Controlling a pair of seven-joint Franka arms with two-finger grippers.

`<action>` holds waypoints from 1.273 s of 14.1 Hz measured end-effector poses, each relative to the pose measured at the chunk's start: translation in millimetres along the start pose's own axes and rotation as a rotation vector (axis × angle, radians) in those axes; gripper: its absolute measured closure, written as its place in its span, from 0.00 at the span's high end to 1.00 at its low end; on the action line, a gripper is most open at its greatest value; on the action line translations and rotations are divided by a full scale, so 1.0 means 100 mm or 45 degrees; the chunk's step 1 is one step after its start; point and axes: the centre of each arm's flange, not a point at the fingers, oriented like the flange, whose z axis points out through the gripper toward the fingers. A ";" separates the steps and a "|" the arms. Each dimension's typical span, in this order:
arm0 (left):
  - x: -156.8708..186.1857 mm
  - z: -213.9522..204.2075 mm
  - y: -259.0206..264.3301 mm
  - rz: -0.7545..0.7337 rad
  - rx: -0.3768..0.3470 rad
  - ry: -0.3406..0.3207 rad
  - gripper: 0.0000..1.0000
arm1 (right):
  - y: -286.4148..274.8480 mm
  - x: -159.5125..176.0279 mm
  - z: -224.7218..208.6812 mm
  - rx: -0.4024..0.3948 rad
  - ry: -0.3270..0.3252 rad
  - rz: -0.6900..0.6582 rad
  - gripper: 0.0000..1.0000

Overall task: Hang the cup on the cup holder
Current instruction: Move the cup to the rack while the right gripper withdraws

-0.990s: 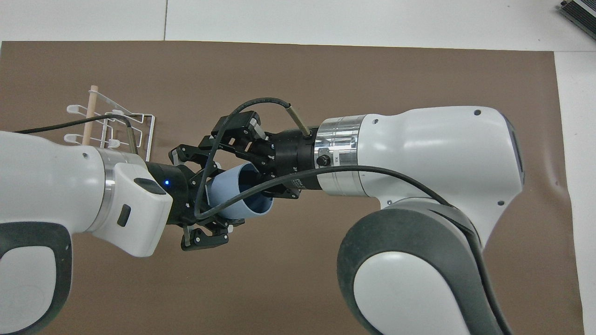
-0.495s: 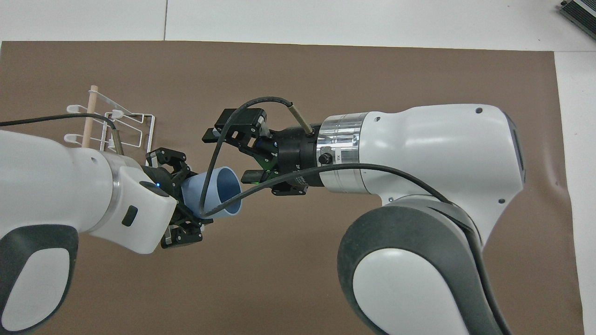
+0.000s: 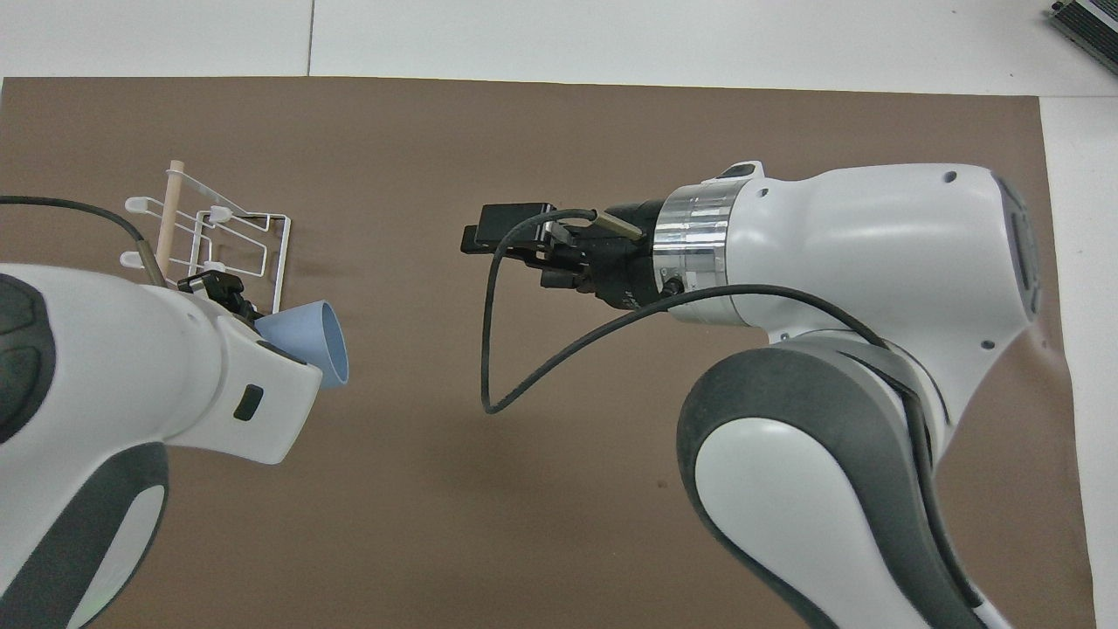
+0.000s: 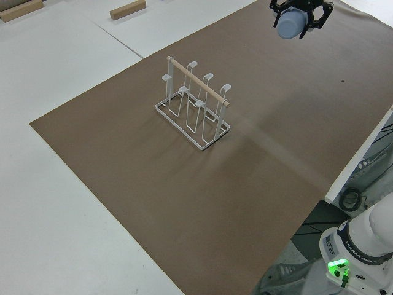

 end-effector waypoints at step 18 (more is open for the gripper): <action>0.27 0.97 -0.73 0.543 0.340 -0.660 0.78 | 1.72 0.53 -1.46 -1.064 -0.130 -0.150 1.00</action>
